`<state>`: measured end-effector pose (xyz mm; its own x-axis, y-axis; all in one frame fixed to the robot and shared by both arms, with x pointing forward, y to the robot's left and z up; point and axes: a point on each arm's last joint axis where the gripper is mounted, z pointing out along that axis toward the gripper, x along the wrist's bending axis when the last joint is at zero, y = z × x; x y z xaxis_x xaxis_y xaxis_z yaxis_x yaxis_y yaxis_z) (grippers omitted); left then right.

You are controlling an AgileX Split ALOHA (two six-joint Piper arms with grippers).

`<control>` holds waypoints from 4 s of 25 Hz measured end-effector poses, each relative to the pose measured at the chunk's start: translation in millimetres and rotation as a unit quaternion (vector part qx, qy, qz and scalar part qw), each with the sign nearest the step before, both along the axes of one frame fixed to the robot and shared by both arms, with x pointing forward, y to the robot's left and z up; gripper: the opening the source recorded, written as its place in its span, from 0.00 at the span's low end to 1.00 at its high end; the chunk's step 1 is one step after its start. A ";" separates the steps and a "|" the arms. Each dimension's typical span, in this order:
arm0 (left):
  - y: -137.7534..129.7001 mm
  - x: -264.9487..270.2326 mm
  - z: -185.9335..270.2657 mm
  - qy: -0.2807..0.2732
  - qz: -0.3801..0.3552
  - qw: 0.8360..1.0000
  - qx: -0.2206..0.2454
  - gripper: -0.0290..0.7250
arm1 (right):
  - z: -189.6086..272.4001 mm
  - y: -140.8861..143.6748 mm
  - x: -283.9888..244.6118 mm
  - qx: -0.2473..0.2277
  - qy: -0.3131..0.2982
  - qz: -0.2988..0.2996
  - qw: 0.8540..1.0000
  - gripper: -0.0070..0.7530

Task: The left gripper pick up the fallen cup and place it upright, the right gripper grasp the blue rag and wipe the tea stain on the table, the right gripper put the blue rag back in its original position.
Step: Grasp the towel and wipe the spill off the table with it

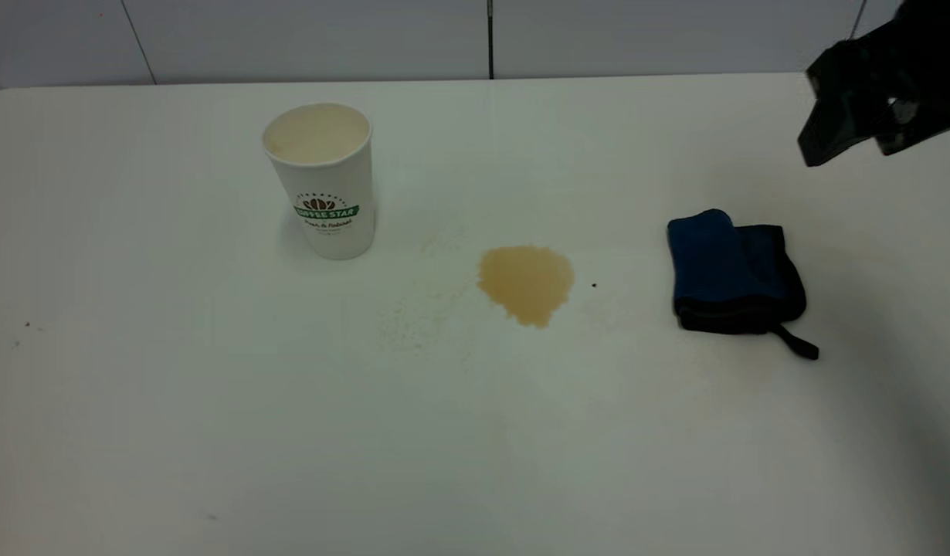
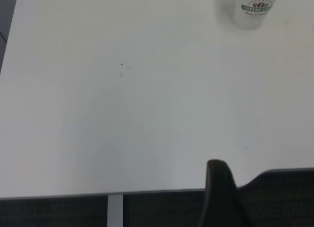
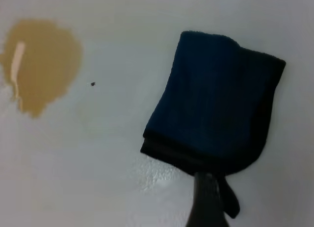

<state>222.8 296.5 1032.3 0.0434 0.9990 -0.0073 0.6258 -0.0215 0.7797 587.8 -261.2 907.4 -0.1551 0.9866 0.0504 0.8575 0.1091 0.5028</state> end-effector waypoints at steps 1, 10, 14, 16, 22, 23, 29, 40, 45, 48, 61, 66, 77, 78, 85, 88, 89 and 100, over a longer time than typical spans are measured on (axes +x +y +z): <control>0.0 0.0 0.0 0.000 0.000 1.000 0.000 0.68 | -8.9 0.6 7.4 -0.001 0.007 0.000 1.000 0.79; 0.0 0.0 0.0 0.000 0.000 1.000 0.000 0.68 | -87.4 5.0 62.6 -0.015 0.047 0.016 0.999 0.79; 0.0 0.0 0.0 0.000 0.000 1.000 0.000 0.68 | -109.6 6.2 75.2 -0.020 0.058 0.026 0.998 0.79; 0.0 0.0 0.0 0.000 0.000 1.000 0.000 0.68 | -117.1 7.4 79.5 -0.021 0.059 0.029 0.998 0.79; 0.0 0.0 0.0 0.000 0.000 1.000 0.000 0.68 | -139.1 17.7 89.0 -0.035 0.067 0.058 0.995 0.66; 0.0 0.0 0.0 0.000 0.000 1.000 0.000 0.68 | -139.4 21.3 90.2 -0.039 0.067 0.069 0.995 0.57; 0.0 0.0 0.0 0.000 0.000 1.000 0.000 0.68 | -135.7 53.0 102.8 -0.050 0.042 0.115 0.991 0.12; 0.0 0.0 0.0 0.000 0.000 1.000 0.000 0.68 | -138.0 168.2 133.6 -0.038 -0.011 0.225 0.974 0.12; 0.0 0.0 0.0 0.000 0.000 1.000 0.000 0.68 | -134.8 218.1 109.3 -0.016 0.055 0.276 0.959 0.12; 0.0 0.0 0.0 0.000 0.000 1.000 0.000 0.68 | -134.9 233.0 85.2 -0.002 0.147 0.303 0.942 0.12; 0.0 0.0 0.0 0.000 0.000 1.000 0.000 0.68 | -135.5 99.9 134.9 -0.143 0.175 0.148 0.963 0.12; 0.0 0.0 0.0 0.000 0.000 1.000 0.000 0.68 | -134.3 105.7 147.3 -0.142 0.098 0.144 0.974 0.12; 0.0 0.0 0.0 0.000 0.000 1.000 0.000 0.68 | -135.8 229.0 109.8 -0.025 0.027 0.243 0.969 0.12; 0.0 0.0 0.0 0.000 0.000 1.000 0.000 0.68 | -135.9 235.9 105.2 -0.025 0.030 0.250 0.967 0.12; 0.0 0.0 0.0 0.000 0.000 1.000 0.000 0.68 | -139.8 270.0 61.8 -0.024 0.135 0.307 0.942 0.12; 0.0 0.0 0.0 0.000 0.000 1.000 0.000 0.68 | -141.0 261.4 54.9 -0.032 0.192 0.314 0.929 0.12; 0.0 0.0 0.0 0.000 0.000 1.000 0.000 0.68 | -141.1 253.7 58.3 -0.031 0.202 0.308 0.929 0.12; 0.0 0.0 0.0 0.000 0.000 1.000 0.000 0.68 | -135.1 91.7 144.5 -0.114 0.138 0.143 0.974 0.12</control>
<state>222.8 296.5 1032.3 0.0429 0.9990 -0.0079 0.6258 -0.0207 0.7797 732.3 -169.5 772.3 -0.4357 0.8960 -0.0856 0.8750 0.4439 0.1932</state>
